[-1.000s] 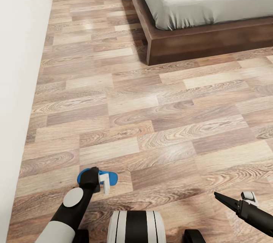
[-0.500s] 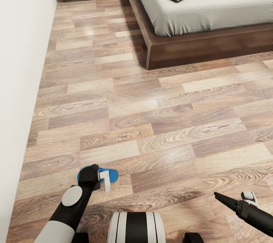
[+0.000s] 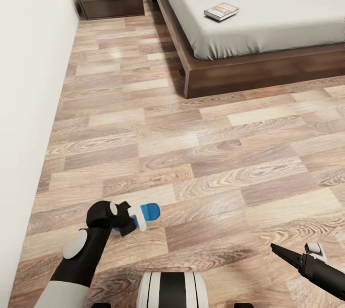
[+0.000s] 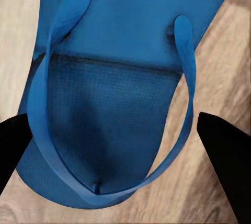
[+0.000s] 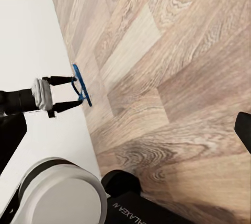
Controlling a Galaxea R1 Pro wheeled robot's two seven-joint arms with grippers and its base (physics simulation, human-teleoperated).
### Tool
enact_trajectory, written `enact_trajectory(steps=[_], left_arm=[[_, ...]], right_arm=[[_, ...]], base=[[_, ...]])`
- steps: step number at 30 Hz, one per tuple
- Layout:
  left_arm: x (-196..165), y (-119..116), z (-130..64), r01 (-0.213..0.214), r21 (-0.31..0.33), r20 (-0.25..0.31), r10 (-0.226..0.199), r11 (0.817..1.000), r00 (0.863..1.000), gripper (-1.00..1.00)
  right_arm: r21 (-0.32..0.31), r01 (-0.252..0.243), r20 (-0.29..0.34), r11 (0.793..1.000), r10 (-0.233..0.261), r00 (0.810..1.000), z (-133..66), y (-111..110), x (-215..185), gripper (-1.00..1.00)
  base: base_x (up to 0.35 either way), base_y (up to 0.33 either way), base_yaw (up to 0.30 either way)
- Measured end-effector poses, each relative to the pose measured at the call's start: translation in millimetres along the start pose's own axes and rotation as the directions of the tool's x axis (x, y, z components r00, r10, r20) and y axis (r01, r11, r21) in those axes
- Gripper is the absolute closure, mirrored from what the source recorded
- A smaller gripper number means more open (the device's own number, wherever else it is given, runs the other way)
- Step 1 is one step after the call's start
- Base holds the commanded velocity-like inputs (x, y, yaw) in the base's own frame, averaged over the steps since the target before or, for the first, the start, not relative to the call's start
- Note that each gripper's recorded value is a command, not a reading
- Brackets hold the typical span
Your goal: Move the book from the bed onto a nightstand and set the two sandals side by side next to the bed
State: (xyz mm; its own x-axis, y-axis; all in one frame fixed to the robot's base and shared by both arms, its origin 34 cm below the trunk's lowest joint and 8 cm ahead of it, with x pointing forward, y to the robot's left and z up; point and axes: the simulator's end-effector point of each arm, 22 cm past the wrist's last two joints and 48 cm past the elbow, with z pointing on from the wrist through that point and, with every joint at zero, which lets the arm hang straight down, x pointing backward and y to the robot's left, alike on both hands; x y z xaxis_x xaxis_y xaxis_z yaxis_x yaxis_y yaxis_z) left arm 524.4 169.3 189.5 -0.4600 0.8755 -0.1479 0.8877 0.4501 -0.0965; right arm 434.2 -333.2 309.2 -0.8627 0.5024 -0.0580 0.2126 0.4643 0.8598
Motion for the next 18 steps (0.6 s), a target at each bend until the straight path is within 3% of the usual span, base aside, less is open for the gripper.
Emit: enact_trajectory(steps=[1,2,3,4,7,12,13,15,16,17,18], left_arm=[[-2,3,-4.1,0.029,-0.001,0.023,-0.029,1.0,0.999,1.0],[-3,9,-9.6,0.087,0.005,0.066,-0.087,0.996,0.994,1.0],[-5,14,-15.0,0.143,0.015,0.112,-0.144,0.99,0.983,1.0],[-7,16,-18.7,0.171,0.021,0.137,-0.172,0.985,0.976,1.0],[-18,25,-33.9,0.281,0.071,0.261,-0.289,0.957,0.921,1.0],[-10,35,-44.3,0.326,0.078,0.295,-0.334,0.942,0.895,1.0],[-4,38,-46.9,0.349,0.08,0.303,-0.356,0.934,0.884,1.0],[7,48,-54.8,0.419,0.088,0.336,-0.423,0.904,0.842,1.0],[13,54,-60.2,0.459,0.097,0.362,-0.461,0.883,0.81,1.0],[17,62,-67.4,0.512,0.119,0.404,-0.512,0.851,0.758,1.0],[19,64,-70.8,0.54,0.144,0.429,-0.544,0.829,0.721,1.0]], right_arm=[[-0.002,0.003,0.002,1.0,-0.003,1.0,-0.4,1,-1,-1.0],[-0.004,0.006,0.004,1.0,-0.006,1.0,-0.8,3,-2,-1.0],[-0.006,0.01,0.007,1.0,-0.01,1.0,-1.4,5,-3,-1.0],[-0.008,0.013,0.009,1.0,-0.013,1.0,-1.8,6,-3,-1.0],[-0.014,0.022,0.016,1.0,-0.022,1.0,-3.6,10,-6,-1.0],[-0.022,0.036,0.026,0.999,-0.035,0.999,-6.3,17,-9,-1.0],[-0.024,0.039,0.028,0.999,-0.038,0.999,-6.7,19,-10,-1.0],[-0.026,0.045,0.032,0.999,-0.044,0.999,-7.7,21,-11,-1.0],[-0.026,0.048,0.034,0.998,-0.048,0.998,-8.2,22,-12,-1.0],[-0.025,0.052,0.035,0.998,-0.051,0.998,-8.7,23,-13,-1.0],[-0.023,0.056,0.036,0.998,-0.055,0.998,-9.3,24,-13,-1.0]], base=[[0.0,0.0,0.0],[0.0,0.0,0.0],[0.0,0.0,0.0],[0.0,0.0,0.0],[0.0,0.0,0.0],[0.0,0.0,0.0],[0.0,0.0,0.0],[0.0,0.0,0.0],[0.0,0.0,0.0],[0.0,0.0,0.0],[0.0,0.0,0.0]])
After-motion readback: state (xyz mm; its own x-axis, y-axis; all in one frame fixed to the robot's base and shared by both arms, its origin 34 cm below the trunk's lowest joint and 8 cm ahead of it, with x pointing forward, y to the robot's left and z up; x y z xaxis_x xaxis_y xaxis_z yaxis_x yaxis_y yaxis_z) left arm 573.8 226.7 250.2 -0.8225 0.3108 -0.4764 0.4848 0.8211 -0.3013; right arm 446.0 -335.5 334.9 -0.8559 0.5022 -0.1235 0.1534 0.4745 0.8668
